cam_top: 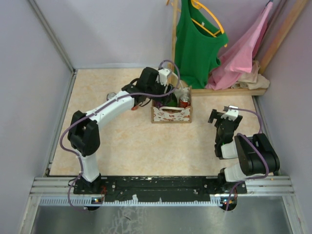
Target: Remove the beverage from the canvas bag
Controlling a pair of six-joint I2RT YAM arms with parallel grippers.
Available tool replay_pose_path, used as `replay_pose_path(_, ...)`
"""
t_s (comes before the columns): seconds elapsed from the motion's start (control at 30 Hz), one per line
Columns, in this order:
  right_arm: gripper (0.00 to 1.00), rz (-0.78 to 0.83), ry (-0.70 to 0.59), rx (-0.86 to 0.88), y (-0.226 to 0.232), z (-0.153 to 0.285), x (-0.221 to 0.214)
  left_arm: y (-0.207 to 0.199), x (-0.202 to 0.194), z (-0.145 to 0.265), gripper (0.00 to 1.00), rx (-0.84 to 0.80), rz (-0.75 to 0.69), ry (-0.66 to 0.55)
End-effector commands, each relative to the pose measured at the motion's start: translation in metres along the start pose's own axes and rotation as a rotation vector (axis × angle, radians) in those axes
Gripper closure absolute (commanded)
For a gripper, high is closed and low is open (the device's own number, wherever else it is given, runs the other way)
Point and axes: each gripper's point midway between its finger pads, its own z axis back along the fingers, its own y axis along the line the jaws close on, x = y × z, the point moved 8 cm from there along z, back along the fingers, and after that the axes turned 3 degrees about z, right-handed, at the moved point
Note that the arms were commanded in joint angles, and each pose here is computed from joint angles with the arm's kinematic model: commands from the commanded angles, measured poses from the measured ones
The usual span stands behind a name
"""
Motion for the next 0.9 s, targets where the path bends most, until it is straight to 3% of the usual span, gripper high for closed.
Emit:
replay_pose_path(0.0, 0.01, -0.028, -0.069, -0.005, 0.001, -0.006, 0.016, 0.006, 0.009, 0.001, 0.23, 0.054, -0.029, -0.018)
replay_pose_path(0.43, 0.01, -0.028, -0.069, -0.005, 0.001, -0.006, 0.016, 0.024, -0.01, -0.021, 0.13, 0.183, -0.032, 0.038)
replay_pose_path(0.87, 0.01, -0.026, -0.068, -0.006, 0.001, -0.006, 0.016, 0.024, -0.004, -0.014, 0.1, 0.247, -0.056, -0.026)
